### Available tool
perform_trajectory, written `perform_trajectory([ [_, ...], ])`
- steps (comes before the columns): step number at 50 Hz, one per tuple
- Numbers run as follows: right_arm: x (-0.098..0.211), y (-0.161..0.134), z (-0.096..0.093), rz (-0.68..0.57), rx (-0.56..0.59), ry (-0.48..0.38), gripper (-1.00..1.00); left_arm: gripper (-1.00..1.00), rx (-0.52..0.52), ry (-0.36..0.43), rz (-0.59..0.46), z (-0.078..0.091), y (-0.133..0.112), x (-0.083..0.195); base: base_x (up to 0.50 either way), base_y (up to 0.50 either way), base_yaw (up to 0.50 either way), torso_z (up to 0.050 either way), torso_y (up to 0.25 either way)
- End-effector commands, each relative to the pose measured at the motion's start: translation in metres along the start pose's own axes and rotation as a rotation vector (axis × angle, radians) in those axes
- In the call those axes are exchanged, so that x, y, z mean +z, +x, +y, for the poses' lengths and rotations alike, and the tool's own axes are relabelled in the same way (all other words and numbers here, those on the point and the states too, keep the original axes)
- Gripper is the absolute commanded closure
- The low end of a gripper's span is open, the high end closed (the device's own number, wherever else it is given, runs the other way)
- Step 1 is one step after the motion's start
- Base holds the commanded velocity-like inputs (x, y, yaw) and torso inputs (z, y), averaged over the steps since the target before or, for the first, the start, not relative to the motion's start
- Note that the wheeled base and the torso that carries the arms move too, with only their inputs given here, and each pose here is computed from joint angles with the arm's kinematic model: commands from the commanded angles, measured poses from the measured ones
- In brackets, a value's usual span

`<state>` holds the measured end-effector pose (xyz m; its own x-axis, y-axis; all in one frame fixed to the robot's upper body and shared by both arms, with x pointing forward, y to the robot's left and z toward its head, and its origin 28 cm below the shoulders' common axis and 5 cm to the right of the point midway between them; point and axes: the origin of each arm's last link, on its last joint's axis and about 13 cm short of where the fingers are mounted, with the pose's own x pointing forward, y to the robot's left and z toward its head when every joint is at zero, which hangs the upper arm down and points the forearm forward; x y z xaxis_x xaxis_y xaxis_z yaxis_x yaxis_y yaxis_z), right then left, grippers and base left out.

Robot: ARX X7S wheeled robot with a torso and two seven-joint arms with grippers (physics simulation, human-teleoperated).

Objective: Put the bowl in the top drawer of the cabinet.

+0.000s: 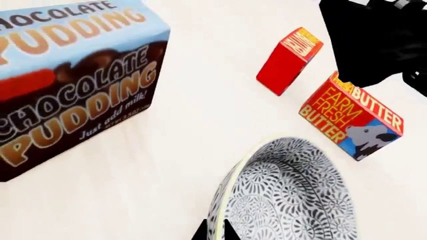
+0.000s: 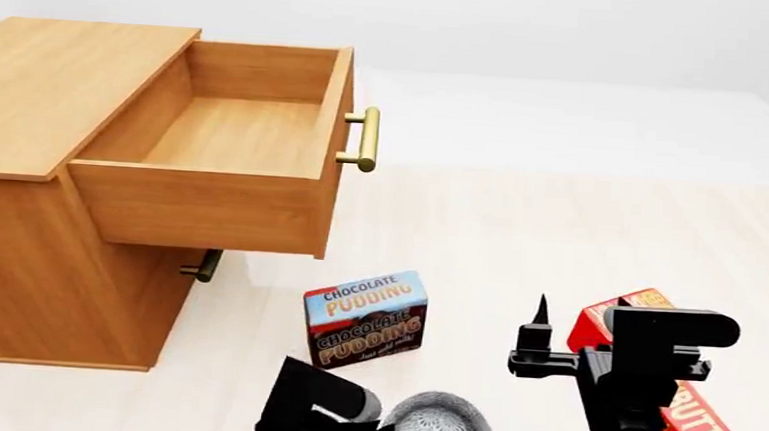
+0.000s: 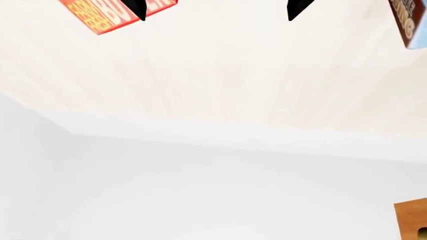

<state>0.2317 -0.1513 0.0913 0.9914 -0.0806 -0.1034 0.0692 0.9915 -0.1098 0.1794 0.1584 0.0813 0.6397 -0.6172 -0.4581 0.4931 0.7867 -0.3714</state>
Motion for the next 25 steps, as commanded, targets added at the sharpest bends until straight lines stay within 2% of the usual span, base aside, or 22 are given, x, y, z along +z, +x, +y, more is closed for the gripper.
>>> perform_trajectory([
  [1, 0.001, -0.001, 0.0, -0.002, -0.006, -0.003, -1.0, 1.0, 0.02, 0.012, -0.099, 0.006, -0.026, 0.018, 0.0, 0.0, 0.0, 0.0, 0.0],
  [12, 0.001, 0.0, 0.002, -0.002, -0.004, -0.017, -1.0, 1.0, 0.0, 0.021, -0.202, 0.003, -0.056, 0.034, 0.0, 0.0, 0.0, 0.0, 0.0],
  [25, -0.002, 0.005, 0.008, 0.005, 0.018, -0.022, -1.0, 1.0, -0.011, 0.003, -0.298, -0.007, -0.09, 0.074, 0.0, 0.0, 0.0, 0.0, 0.0],
])
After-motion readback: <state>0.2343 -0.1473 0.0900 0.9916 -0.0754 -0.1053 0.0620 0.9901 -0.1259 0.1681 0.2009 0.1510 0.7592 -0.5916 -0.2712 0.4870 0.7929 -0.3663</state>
